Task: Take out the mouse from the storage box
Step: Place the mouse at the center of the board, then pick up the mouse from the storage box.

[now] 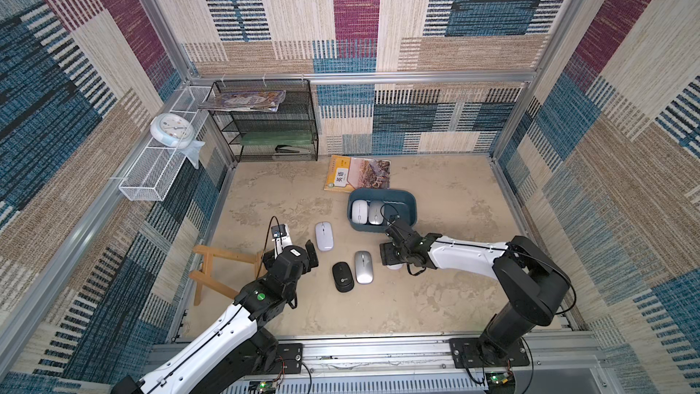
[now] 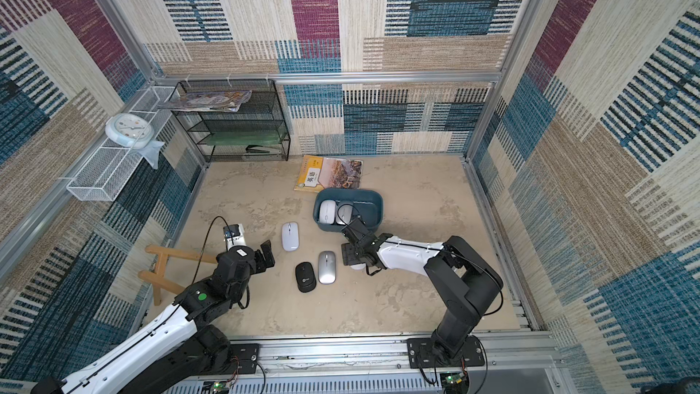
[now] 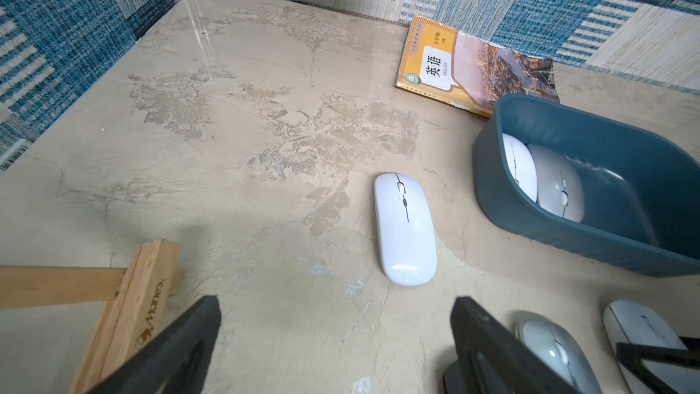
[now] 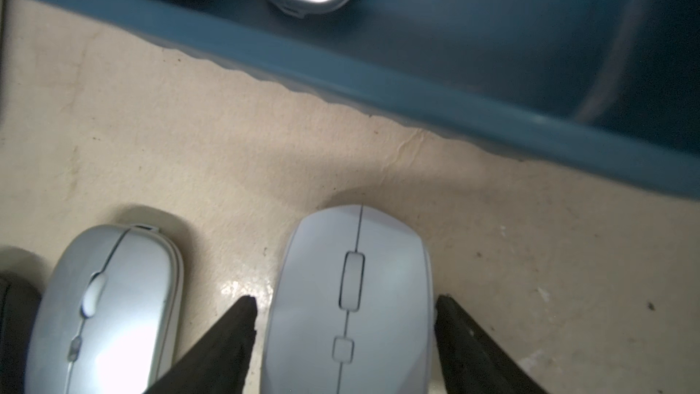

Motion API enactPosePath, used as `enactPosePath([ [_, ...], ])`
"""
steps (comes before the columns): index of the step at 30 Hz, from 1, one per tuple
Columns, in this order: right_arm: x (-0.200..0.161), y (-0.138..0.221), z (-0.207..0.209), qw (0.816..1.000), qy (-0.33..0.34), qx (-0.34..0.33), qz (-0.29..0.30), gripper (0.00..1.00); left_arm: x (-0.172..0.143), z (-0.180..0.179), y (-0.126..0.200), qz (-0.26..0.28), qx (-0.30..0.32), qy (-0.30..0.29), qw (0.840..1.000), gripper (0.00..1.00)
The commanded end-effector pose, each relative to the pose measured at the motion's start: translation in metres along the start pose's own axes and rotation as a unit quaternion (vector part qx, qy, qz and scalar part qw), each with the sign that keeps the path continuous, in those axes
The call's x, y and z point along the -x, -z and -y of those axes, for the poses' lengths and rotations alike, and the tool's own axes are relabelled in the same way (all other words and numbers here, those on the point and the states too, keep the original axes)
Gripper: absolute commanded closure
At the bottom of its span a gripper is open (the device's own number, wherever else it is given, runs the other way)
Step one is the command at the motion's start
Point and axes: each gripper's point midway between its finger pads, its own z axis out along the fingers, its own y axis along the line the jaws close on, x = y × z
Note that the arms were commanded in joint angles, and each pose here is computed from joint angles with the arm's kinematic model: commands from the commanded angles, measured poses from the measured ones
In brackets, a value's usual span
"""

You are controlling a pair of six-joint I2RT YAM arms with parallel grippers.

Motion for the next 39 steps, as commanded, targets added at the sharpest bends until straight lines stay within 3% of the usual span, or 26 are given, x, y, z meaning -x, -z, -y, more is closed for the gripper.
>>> enactPosePath([
  [1,0.007,0.006,-0.001,1.000,-0.001,0.002,0.012,0.16,-0.001,0.007,-0.002,-0.007,-0.014,0.004,1.000,0.01],
  [5,0.022,0.027,-0.001,0.999,0.010,0.001,0.036,0.16,-0.002,0.023,-0.004,-0.041,-0.036,0.016,0.998,0.01],
  [12,0.056,0.090,0.020,0.991,0.028,-0.034,0.126,0.15,0.009,0.082,-0.015,-0.134,-0.091,0.006,0.987,0.01],
  [18,0.057,0.123,0.057,0.979,0.012,-0.086,0.187,0.14,0.009,0.144,-0.034,-0.232,-0.143,-0.016,0.962,0.08],
  [23,0.039,0.129,0.083,0.972,-0.013,-0.101,0.210,0.12,0.003,0.199,-0.057,-0.306,-0.186,-0.047,0.933,0.20],
  [31,0.012,0.113,0.093,0.972,-0.040,-0.069,0.223,0.11,-0.004,0.239,-0.094,-0.349,-0.170,-0.084,0.918,0.22],
  [39,0.007,0.105,0.090,0.973,-0.038,-0.049,0.220,0.10,-0.011,0.245,-0.126,-0.365,-0.133,-0.131,0.912,0.17],
])
